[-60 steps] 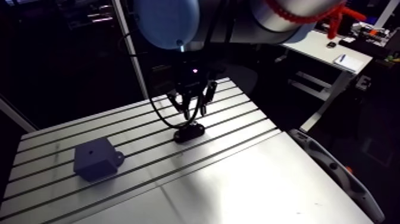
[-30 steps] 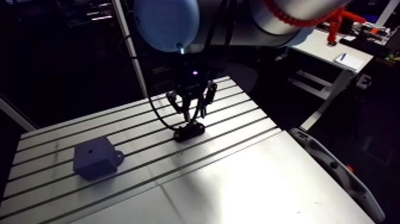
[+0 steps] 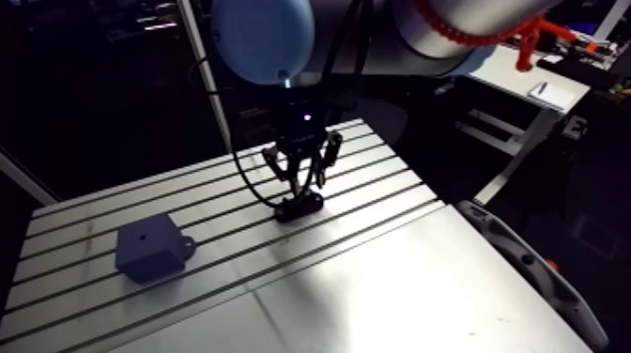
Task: Pick up the M10 bolt and insert it into the hole until fully seated.
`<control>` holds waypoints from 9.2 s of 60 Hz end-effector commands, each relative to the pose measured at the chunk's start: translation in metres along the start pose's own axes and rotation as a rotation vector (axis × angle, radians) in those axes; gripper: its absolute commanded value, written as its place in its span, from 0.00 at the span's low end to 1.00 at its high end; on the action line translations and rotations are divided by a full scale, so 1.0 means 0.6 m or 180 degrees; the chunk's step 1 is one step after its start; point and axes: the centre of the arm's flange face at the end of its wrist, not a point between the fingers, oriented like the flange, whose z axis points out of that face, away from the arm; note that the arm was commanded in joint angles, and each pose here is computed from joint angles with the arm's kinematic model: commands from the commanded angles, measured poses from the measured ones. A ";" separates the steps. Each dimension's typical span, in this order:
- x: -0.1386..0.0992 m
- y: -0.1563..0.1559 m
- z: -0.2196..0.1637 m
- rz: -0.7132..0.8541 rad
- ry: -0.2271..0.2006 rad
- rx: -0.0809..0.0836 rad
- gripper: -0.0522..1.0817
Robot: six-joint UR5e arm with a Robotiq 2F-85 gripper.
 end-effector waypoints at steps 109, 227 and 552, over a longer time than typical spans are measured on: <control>0.023 0.003 0.017 0.0018 0.0082 -0.0020 0.52; 0.016 -0.002 0.023 0.0019 0.0035 -0.0005 0.64; 0.099 -0.514 -0.133 -0.0880 -0.0974 -0.0199 1.00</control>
